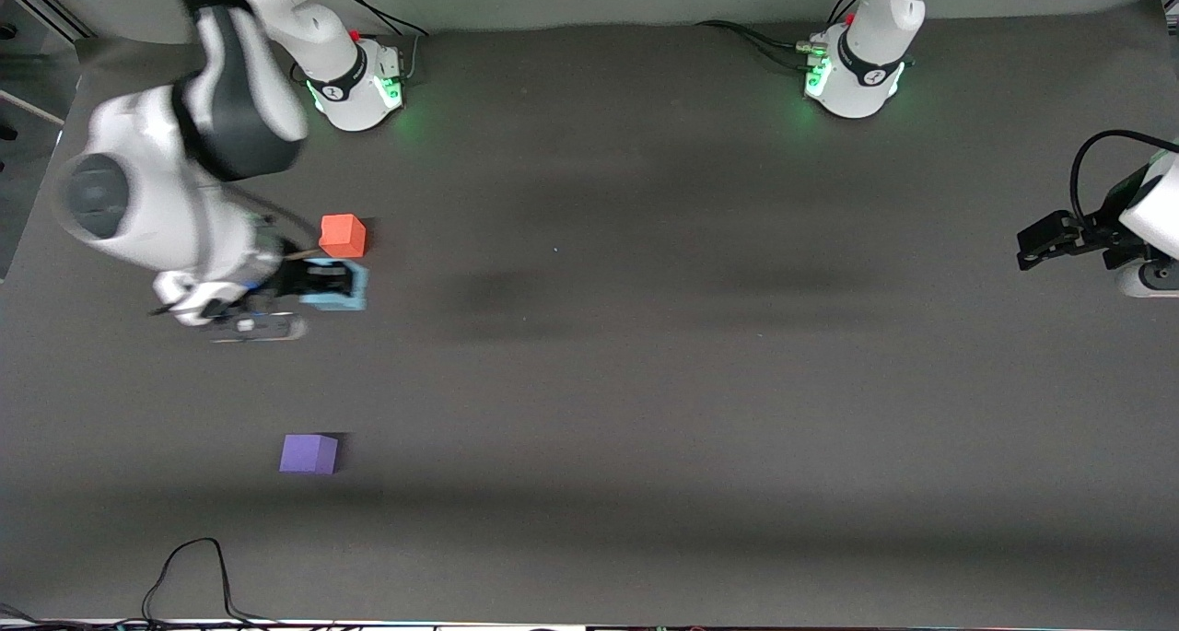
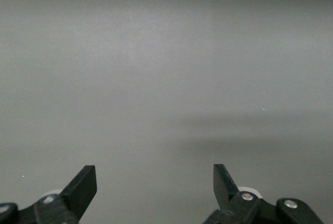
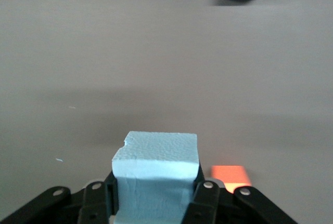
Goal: Place blue block between orange and purple blocks
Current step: 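Carry the blue block with the right gripper between orange and purple blocks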
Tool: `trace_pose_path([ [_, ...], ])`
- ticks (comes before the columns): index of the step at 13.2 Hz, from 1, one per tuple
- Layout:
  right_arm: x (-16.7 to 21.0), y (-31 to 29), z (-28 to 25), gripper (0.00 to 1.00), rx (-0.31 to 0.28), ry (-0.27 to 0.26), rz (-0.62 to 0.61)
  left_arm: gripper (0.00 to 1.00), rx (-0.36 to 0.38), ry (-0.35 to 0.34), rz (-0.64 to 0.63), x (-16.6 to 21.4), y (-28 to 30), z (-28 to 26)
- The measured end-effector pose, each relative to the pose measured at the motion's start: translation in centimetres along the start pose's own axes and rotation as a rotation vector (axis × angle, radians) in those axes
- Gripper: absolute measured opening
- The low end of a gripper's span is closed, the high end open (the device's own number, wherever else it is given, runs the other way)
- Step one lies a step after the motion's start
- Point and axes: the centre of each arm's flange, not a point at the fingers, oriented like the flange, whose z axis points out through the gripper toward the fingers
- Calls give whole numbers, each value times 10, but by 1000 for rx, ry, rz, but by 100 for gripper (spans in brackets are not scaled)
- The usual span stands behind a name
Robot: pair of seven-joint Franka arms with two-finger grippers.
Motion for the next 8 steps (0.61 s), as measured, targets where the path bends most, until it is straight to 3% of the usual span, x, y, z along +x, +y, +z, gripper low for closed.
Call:
trace_pose_path([
  [3,3,80,22,52,-6,-8,-12,100,0,0,3,0,1,0],
  [8,11,91,161,52,-100,68,0,100,-18,0,3,0,4,0],
])
